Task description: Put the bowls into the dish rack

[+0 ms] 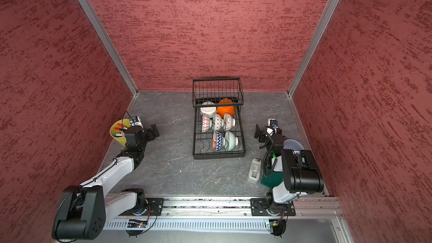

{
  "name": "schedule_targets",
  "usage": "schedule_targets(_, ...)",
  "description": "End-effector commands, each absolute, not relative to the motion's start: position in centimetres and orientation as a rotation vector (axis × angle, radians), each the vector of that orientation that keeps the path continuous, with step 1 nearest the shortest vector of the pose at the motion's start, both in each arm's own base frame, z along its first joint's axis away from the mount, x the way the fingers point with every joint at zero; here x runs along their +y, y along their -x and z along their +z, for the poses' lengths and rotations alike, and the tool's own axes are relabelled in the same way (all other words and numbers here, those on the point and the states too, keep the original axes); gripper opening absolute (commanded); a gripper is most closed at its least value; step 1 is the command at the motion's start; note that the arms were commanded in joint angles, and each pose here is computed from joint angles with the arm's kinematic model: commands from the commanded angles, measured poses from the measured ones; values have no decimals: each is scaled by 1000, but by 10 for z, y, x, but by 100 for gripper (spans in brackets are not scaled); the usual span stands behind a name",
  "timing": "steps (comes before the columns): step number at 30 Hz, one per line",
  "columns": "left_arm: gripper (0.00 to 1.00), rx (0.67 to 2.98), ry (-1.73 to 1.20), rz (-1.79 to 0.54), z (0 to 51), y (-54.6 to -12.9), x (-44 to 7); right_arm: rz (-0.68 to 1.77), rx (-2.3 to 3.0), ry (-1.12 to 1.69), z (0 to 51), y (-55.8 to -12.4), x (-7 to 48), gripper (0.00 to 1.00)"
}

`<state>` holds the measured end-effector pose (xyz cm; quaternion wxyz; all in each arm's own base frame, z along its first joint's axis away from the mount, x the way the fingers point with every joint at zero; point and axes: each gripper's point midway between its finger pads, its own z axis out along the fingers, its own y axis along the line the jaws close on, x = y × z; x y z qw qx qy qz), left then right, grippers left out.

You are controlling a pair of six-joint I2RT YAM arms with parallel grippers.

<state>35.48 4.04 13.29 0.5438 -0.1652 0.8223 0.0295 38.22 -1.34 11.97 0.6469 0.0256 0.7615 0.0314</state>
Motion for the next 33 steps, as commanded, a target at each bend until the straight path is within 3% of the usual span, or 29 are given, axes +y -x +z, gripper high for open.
schedule_targets(1,99,1828,311,38,150,-371,37,73,1666,-30,137,-385,-11,99)
schedule_targets(13,100,1787,223,12,117,-395,31,33,1679,-108,134,-388,-24,99)
schedule_targets(33,99,1801,205,38,115,-397,26,23,1681,-123,134,-389,-27,99)
